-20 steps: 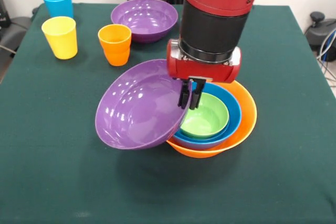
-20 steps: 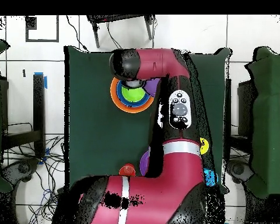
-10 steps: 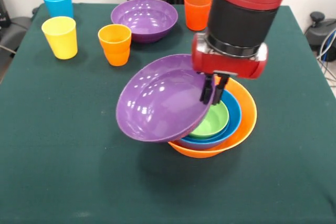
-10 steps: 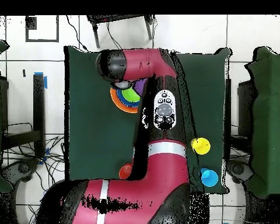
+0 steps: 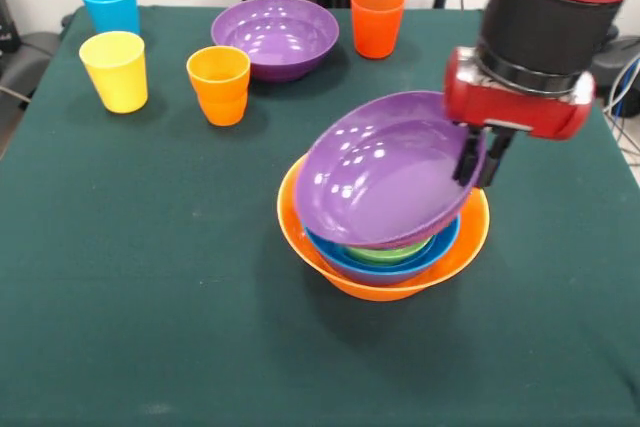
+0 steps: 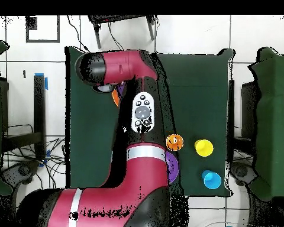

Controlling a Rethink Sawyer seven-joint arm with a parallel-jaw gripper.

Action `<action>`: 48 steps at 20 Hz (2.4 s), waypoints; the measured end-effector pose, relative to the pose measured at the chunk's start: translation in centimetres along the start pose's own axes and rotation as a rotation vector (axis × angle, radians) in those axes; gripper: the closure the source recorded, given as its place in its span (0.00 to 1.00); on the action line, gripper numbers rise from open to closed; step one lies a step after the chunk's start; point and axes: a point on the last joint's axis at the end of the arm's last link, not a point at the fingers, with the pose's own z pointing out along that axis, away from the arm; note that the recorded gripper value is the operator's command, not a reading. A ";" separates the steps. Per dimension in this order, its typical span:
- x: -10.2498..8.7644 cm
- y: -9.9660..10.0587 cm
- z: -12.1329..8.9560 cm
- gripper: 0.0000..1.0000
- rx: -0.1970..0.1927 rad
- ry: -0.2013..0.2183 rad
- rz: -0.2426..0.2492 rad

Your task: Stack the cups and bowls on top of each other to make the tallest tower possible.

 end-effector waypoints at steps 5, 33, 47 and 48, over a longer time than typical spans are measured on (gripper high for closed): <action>0.8 2.5 1.2 1.00 -0.027 -0.010 0.019; -1.5 -0.1 3.2 1.00 -0.087 -0.080 0.110; -3.7 -3.2 3.0 1.00 -0.168 -0.068 0.199; -3.8 -3.3 3.0 1.00 -0.171 -0.068 0.202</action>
